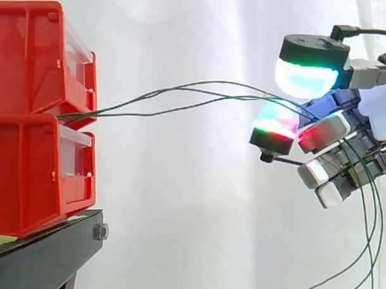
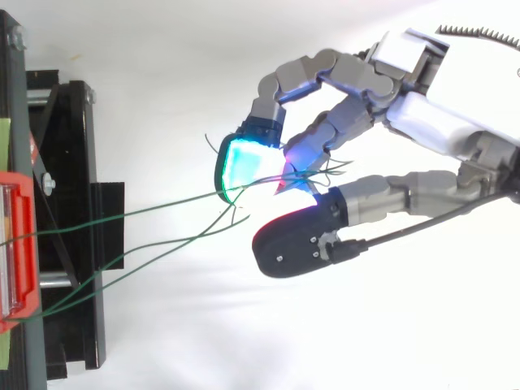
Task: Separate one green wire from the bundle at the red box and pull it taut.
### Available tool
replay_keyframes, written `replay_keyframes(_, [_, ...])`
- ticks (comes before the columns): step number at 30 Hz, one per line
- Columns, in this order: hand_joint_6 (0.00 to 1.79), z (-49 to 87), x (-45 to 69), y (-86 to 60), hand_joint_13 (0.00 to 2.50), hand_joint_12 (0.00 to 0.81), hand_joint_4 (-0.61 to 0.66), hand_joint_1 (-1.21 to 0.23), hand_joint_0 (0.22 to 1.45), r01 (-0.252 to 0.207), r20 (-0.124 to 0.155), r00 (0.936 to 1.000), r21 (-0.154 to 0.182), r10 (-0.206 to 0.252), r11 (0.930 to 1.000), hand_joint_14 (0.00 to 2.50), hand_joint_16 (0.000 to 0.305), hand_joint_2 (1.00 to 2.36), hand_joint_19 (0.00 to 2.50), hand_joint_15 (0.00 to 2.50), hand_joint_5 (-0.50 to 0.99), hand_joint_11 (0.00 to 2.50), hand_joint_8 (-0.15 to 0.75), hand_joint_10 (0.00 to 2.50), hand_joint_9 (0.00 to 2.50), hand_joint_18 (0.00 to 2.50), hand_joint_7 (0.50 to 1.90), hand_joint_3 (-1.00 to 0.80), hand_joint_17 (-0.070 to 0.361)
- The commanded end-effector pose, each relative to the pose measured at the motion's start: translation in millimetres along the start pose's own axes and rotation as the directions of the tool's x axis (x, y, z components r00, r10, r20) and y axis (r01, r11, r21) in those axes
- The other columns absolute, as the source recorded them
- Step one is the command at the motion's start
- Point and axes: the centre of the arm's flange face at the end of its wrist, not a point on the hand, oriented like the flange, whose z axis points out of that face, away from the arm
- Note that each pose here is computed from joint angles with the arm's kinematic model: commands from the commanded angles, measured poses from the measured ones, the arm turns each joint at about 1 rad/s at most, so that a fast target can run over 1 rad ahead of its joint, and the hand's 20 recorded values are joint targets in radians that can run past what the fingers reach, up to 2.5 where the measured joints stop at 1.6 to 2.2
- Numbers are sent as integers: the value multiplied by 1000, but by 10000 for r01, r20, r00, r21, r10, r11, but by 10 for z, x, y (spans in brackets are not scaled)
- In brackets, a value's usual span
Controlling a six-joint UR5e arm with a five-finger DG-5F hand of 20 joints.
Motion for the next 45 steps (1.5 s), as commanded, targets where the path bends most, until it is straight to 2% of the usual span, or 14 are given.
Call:
replay_keyframes(1, [871, -6, -5, 19, 880, 402, 129, -713, 512, -18, 1, 10000, -25, 18, 10000, 28, 57, 1000, 757, 842, -170, 1415, 291, 8, 1183, 694, 986, -500, 127])
replay_keyframes(7, [866, 1, 0, 0, 896, 402, 119, -654, 544, -14, 0, 10000, -1, 14, 10000, 27, 55, 1000, 785, 851, -163, 1417, 281, 12, 1199, 696, 1024, -500, 123])
replay_keyframes(10, [870, 1, 0, 0, 902, 389, 105, -698, 606, -14, 0, 10000, -1, 14, 10000, 29, 53, 1011, 786, 847, -163, 1441, 266, 12, 1206, 697, 1088, -367, 118])
replay_keyframes(11, [870, 1, 0, 0, 901, 391, 92, -727, 619, -14, 0, 10000, -1, 14, 10000, 30, 53, 1015, 785, 851, -166, 1433, 260, 13, 1207, 702, 1155, -302, 118])
replay_keyframes(15, [899, -7, -6, 18, 903, 392, 31, -761, 628, -24, 1, 10000, -13, 24, 10000, 29, 53, 1020, 785, 855, -175, 1442, 265, 12, 1209, 710, 1164, -187, 119])
replay_keyframes(19, [933, -23, 10, 11, 902, 407, 49, -797, 636, 63, -62, 10000, 66, -63, 10000, 28, 56, 1018, 761, 852, -192, 1459, 275, 8, 1183, 733, 1058, -92, 126])
replay_keyframes(21, [931, -26, 21, -12, 884, 401, 94, -805, 637, 109, -79, 9999, 135, -108, 9998, 29, 56, 1017, 772, 854, -194, 1455, 278, 7, 1160, 723, 1025, -128, 127])
replay_keyframes(22, [926, -28, 19, -14, 874, 392, 118, -811, 617, 128, -80, 9999, 159, -127, 9998, 29, 54, 1017, 779, 849, -196, 1474, 267, 9, 1144, 699, 1018, -222, 122])
replay_keyframes(26, [917, -30, 18, -15, 874, 396, 119, -805, 568, 138, -80, 9999, 171, -137, 9998, 30, 55, 1006, 786, 858, -189, 1455, 278, 8, 1159, 700, 1003, -430, 124])
replay_keyframes(28, [911, -34, 28, -15, 883, 397, 112, -761, 560, 140, -95, 9999, 168, -139, 9998, 30, 55, 1002, 784, 856, -182, 1459, 276, 9, 1188, 702, 1020, -468, 124])
replay_keyframes(31, [908, -34, 14, 11, 893, 399, 112, -726, 561, 109, -79, 9999, 135, -108, 9998, 29, 55, 1004, 786, 850, -176, 1452, 275, 10, 1201, 708, 1032, -448, 123])
replay_keyframes(34, [904, -36, 13, 4, 893, 391, 108, -689, 603, 118, -79, 9999, 147, -117, 9998, 30, 53, 1012, 791, 856, -172, 1468, 269, 12, 1211, 703, 1063, -347, 120])
replay_keyframes(38, [904, -36, 13, 4, 897, 394, 102, -696, 598, 118, -79, 9999, 147, -117, 9998, 29, 54, 1015, 793, 854, -170, 1478, 261, 9, 1216, 702, 1096, -280, 120])
replay_keyframes(45, [904, -36, 13, 4, 908, 411, 118, -594, 532, 118, -79, 9999, 147, -117, 9998, 28, 56, 1005, 800, 861, -169, 1461, 287, 8, 1233, 716, 1072, -428, 127])
